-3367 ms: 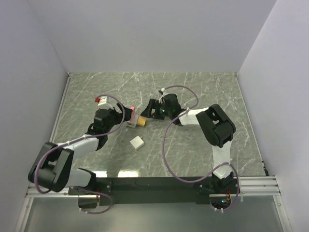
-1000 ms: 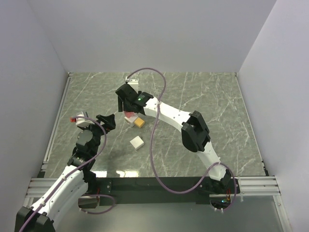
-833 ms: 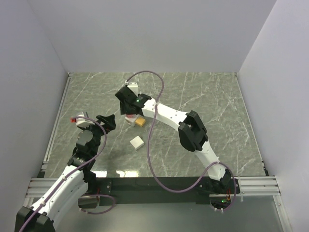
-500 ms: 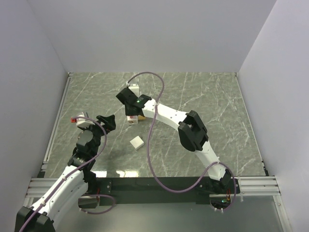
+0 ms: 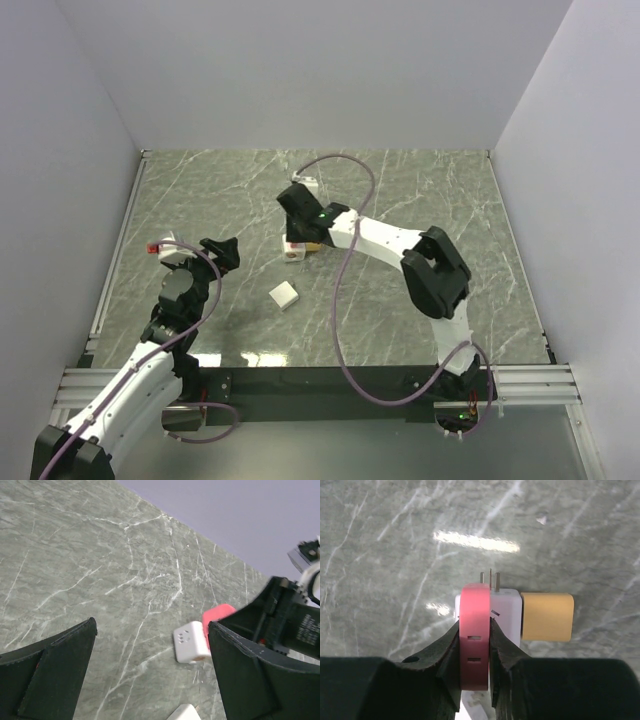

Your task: Insert the plug

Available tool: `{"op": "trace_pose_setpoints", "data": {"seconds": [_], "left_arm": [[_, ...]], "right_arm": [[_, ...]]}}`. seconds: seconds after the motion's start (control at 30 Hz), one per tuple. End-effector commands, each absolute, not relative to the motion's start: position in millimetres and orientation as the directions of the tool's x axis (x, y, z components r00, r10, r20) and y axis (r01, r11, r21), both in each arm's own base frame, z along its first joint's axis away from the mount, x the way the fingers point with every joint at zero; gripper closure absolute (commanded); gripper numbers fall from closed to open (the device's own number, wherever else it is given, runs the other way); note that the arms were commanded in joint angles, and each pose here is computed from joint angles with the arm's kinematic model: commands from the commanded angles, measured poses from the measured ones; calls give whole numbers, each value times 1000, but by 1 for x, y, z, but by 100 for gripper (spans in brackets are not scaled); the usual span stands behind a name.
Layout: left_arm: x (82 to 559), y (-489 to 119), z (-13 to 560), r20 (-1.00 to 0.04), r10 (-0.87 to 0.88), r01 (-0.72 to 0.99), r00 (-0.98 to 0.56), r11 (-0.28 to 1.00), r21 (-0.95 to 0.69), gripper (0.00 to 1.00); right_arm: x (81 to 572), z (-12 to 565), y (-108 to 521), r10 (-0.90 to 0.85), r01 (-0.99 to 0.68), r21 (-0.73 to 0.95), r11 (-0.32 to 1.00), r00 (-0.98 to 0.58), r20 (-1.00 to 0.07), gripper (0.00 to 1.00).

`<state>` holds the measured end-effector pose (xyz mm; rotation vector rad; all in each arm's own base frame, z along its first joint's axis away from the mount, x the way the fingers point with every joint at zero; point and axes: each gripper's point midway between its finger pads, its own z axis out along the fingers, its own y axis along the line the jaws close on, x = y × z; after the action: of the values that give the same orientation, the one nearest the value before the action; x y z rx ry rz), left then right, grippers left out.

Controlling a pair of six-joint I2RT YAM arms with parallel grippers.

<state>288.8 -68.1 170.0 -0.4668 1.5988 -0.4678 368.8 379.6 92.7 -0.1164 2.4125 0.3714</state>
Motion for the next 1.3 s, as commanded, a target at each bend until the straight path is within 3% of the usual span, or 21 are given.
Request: {"op": "trace_pose_setpoints", "data": {"seconds": [0.0,0.2,0.37,0.7,0.93,1.27], "left_arm": [[293,-66,180,-829,-559,-7,-32,829,-559,1],[294,-81,186,-843,-536,90,-44,838,-538,0],[291,-86,192,-847,-530,137,-29,838,-529,1],[290,-100,191,-859,-509,209,-60,835,-509,1],[285,-118,201,-872,-487,332,-56,814,-476,1],[258,-155,220,-895,-445,583,-25,721,-375,2]], "right_arm": [[368,127,384,42,-273,344,898,-726,-687,100],[359,146,380,41,-397,446,802,-708,-705,100],[347,167,378,48,-549,546,633,-676,-736,100],[331,180,378,-137,-753,438,491,-563,-815,100],[314,198,378,-128,-811,512,283,-561,-818,100],[310,247,369,0,-726,683,87,-685,-728,100]]}}
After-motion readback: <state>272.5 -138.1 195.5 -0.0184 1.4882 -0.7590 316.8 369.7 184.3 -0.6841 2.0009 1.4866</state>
